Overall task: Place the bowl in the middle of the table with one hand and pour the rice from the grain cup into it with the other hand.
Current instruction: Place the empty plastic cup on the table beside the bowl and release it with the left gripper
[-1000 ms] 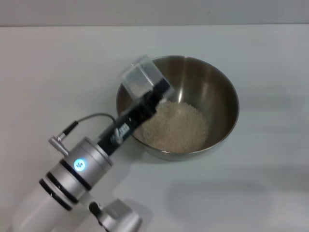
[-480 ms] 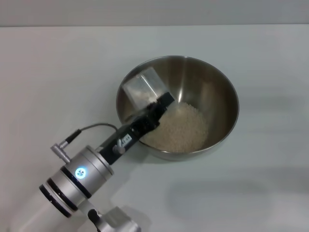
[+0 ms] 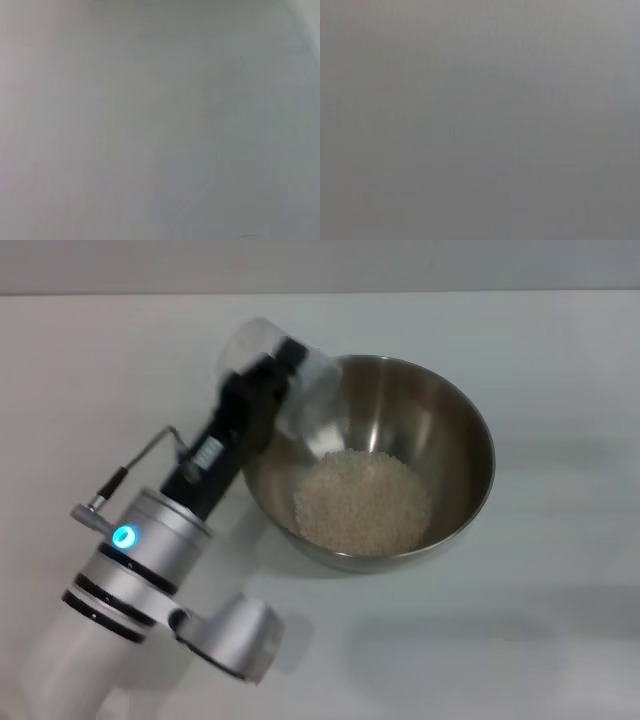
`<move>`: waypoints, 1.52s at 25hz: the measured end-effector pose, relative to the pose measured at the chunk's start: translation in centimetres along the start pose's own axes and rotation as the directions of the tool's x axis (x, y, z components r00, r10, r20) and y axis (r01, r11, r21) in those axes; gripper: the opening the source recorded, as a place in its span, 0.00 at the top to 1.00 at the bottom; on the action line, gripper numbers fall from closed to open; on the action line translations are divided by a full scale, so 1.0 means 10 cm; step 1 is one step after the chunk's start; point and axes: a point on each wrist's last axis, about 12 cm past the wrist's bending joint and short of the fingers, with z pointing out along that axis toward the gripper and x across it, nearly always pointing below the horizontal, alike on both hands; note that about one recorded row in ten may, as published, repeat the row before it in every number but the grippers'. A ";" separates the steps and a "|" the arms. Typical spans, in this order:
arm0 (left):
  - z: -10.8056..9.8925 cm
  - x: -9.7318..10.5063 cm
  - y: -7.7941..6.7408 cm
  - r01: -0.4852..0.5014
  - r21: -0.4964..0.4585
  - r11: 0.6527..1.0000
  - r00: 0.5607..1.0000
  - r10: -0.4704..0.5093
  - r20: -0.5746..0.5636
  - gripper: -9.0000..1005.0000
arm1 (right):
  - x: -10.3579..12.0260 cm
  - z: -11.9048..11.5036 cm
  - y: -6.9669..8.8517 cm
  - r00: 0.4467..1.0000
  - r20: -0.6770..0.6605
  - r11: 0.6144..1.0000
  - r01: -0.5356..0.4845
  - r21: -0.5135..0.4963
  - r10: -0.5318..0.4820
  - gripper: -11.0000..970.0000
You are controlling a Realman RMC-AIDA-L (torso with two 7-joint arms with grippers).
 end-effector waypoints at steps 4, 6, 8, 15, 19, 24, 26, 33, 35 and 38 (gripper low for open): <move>0.01 0.10 0.01 0.304 -0.027 0.952 0.945 -0.305 -0.121 0.96 | 0.00 0.00 0.00 1.000 0.000 1.000 -0.001 0.000 0.001 0.58; 0.00 0.16 0.00 0.456 -0.062 0.888 0.870 -0.460 -0.178 0.96 | 0.00 0.00 0.00 1.000 -0.001 1.000 -0.001 0.001 0.001 0.58; -0.02 0.23 -0.02 0.574 -0.106 0.812 0.782 -0.581 -0.226 0.97 | 0.00 -0.01 0.00 1.000 -0.003 1.000 -0.001 0.002 0.001 0.58; -0.03 0.67 -0.20 0.847 -0.326 0.419 0.294 -0.882 -0.370 0.96 | 0.00 -0.01 0.00 1.000 -0.003 1.000 -0.003 0.003 0.003 0.58; -0.12 0.84 -0.33 0.884 -0.412 0.219 0.055 -0.926 -0.374 0.96 | 0.00 -0.01 0.01 1.000 -0.002 1.000 -0.003 0.003 0.003 0.58; -0.18 0.89 -0.40 0.885 -0.442 0.144 -0.034 -0.928 -0.370 0.96 | 0.00 -0.01 0.01 1.000 -0.001 1.000 -0.003 0.003 0.003 0.58; -0.18 0.89 -0.42 0.888 -0.441 0.133 -0.050 -0.924 -0.380 0.96 | 0.00 -0.01 0.01 1.000 -0.001 1.000 -0.004 0.002 0.004 0.58; -0.22 0.90 -0.49 0.887 -0.453 0.092 -0.111 -0.909 -0.401 0.97 | 0.01 0.00 0.01 1.000 -0.001 1.000 -0.005 0.001 0.005 0.58; -0.23 0.91 -0.51 0.887 -0.454 0.085 -0.119 -0.908 -0.402 0.97 | 0.01 0.00 0.01 1.000 -0.001 1.000 -0.005 0.001 0.005 0.58; -0.24 0.90 -0.52 0.889 -0.449 0.087 -0.119 -0.904 -0.410 0.96 | 0.01 0.00 0.01 1.000 -0.001 1.000 -0.005 0.001 0.005 0.58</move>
